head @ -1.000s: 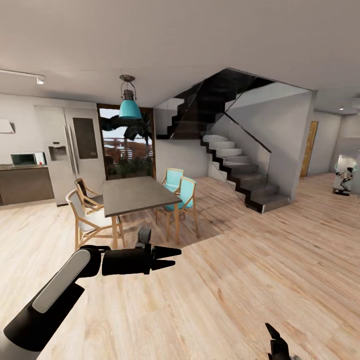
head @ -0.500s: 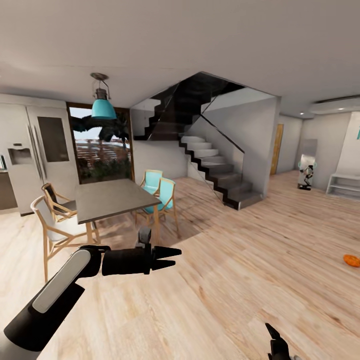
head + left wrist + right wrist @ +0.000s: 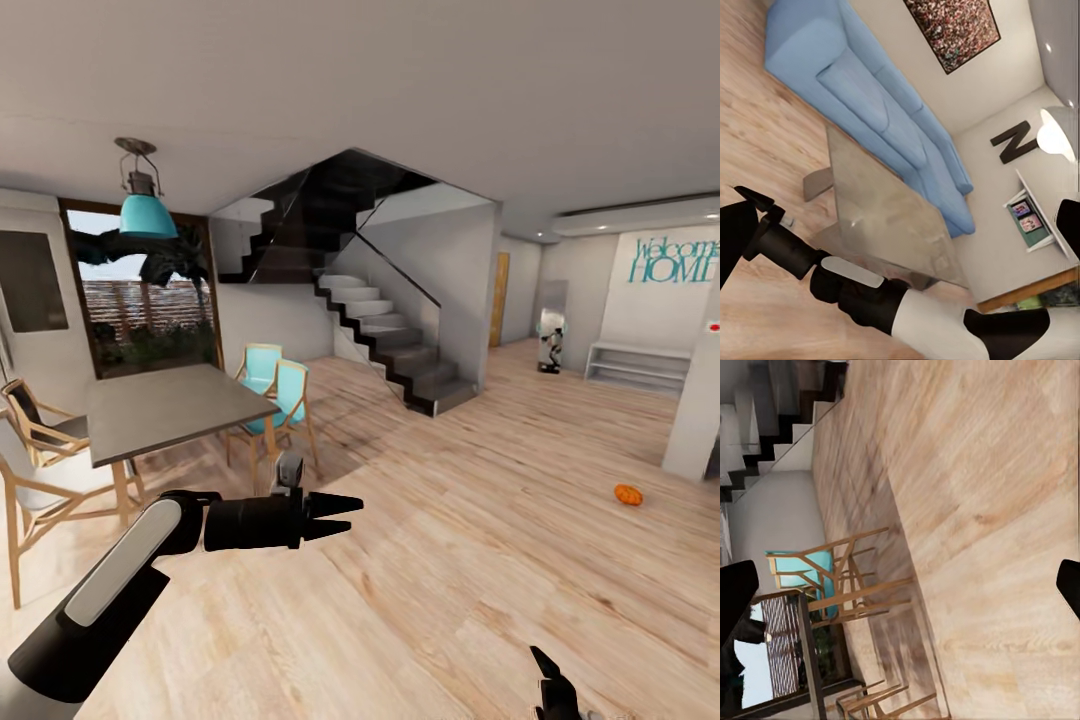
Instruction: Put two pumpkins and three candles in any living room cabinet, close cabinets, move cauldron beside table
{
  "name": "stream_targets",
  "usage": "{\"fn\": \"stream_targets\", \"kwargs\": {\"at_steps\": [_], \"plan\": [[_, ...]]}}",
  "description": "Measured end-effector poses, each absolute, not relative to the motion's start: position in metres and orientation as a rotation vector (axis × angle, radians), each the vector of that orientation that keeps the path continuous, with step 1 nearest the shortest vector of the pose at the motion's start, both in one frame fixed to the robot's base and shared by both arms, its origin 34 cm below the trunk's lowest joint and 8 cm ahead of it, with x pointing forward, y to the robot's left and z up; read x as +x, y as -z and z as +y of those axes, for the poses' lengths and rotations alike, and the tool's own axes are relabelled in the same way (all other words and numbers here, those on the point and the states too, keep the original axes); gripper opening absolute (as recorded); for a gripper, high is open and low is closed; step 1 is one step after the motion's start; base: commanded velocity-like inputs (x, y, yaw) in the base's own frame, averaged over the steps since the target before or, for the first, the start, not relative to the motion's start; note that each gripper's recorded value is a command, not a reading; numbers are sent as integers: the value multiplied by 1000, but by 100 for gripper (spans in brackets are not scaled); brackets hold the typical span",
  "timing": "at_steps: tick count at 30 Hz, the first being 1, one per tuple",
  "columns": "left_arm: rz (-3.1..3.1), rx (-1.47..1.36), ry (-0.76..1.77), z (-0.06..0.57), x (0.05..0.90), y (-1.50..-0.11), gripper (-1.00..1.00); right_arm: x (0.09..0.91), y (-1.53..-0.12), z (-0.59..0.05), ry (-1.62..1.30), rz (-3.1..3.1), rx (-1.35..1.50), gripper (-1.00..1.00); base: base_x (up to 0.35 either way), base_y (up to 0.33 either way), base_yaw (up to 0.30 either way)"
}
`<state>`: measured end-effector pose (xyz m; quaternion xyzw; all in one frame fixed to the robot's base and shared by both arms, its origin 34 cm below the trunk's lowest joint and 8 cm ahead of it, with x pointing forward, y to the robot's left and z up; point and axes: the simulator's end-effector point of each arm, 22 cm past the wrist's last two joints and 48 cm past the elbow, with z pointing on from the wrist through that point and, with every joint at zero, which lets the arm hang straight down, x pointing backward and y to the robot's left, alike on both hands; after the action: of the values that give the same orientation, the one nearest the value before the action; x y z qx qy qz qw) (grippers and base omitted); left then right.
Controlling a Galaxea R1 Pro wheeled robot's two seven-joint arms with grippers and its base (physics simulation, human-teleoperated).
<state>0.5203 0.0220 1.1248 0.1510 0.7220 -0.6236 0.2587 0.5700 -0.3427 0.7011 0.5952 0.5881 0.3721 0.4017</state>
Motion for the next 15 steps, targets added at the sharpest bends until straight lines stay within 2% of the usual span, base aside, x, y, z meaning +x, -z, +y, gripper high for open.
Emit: {"fn": "stream_targets", "kwargs": {"at_steps": [15], "plan": [[1952,415,1686,22,518,-1128,100,571,-704,-343,-946,1481,1499,100,0,0,-291]]}}
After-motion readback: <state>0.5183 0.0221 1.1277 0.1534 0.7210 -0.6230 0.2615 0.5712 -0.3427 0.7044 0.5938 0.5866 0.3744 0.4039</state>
